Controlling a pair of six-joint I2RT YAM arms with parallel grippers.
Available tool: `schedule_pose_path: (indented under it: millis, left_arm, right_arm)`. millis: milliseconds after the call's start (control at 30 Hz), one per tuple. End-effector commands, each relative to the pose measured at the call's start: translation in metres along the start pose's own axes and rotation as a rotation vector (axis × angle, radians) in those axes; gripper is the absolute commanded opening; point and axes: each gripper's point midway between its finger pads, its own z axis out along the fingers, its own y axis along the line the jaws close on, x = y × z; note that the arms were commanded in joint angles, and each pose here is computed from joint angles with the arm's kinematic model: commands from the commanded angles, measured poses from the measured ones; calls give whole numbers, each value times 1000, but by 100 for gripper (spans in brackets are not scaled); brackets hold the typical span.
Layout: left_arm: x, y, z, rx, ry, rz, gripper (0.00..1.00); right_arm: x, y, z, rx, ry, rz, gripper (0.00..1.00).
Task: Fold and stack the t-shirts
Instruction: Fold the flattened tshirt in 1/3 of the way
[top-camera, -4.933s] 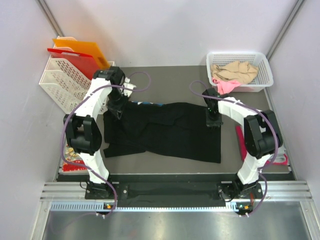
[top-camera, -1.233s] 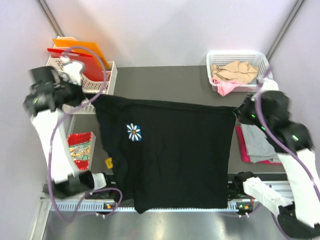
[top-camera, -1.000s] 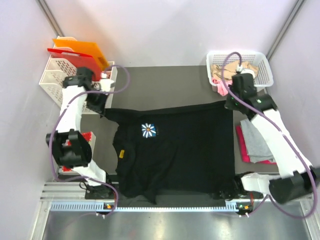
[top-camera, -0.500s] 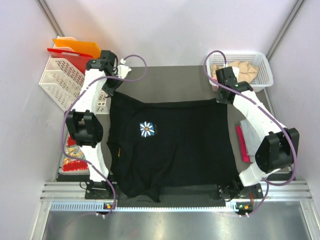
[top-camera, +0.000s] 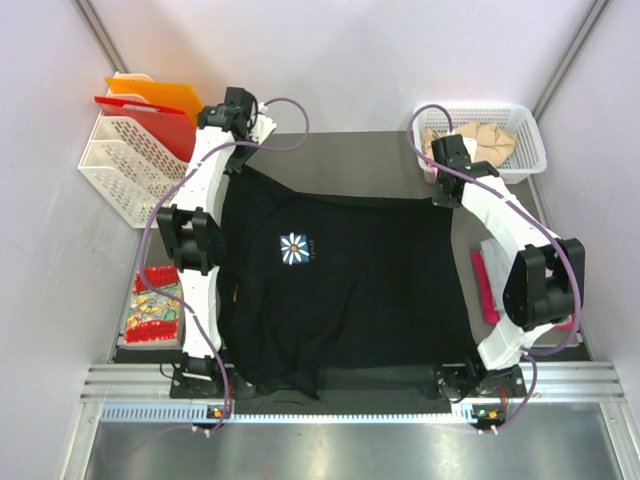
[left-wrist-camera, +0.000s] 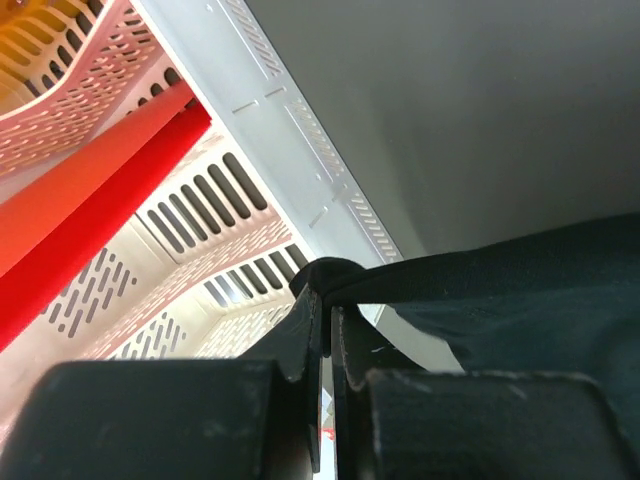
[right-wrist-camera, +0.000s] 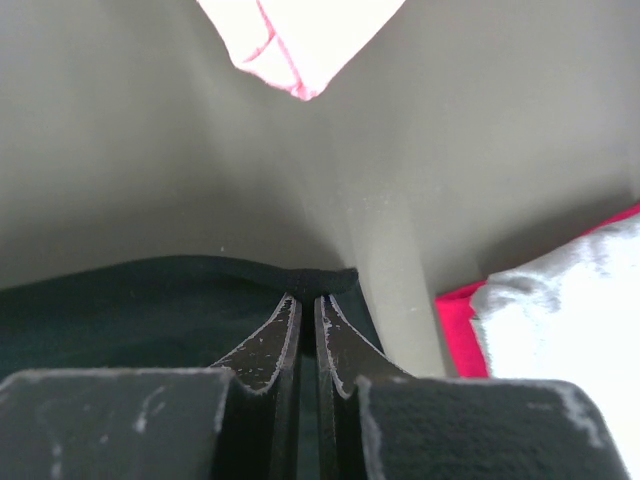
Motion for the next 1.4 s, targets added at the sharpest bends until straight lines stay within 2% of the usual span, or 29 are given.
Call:
schedule_pose_path:
  millis: [0, 167, 333, 500, 933, 1233, 1367]
  left_arm:
    - [-9, 22, -11, -99, -28, -55, 0]
    - [-5, 28, -7, -160, -15, -119, 0]
    - [-12, 38, -20, -218, -72, -199, 0]
    - [-18, 9, -48, -58, -125, -192, 0]
    - [48, -81, -111, 297, -21, -213, 0]
    - [105, -130, -133, 446, 99, -245, 0]
    - [135, -146, -152, 460, 106, -248, 0]
  right_arm:
    - [-10, 3, 5, -18, -31, 44, 0]
    - [-14, 4, 10, -19, -41, 36, 0]
    - [-33, 13, 6, -51, -64, 45, 0]
    - [-35, 14, -5, -84, -73, 48, 0]
    - [10, -13, -26, -61, -36, 17, 0]
    - [39, -29, -33, -34, 8, -10, 0]
    - [53, -36, -41, -38, 20, -13, 0]
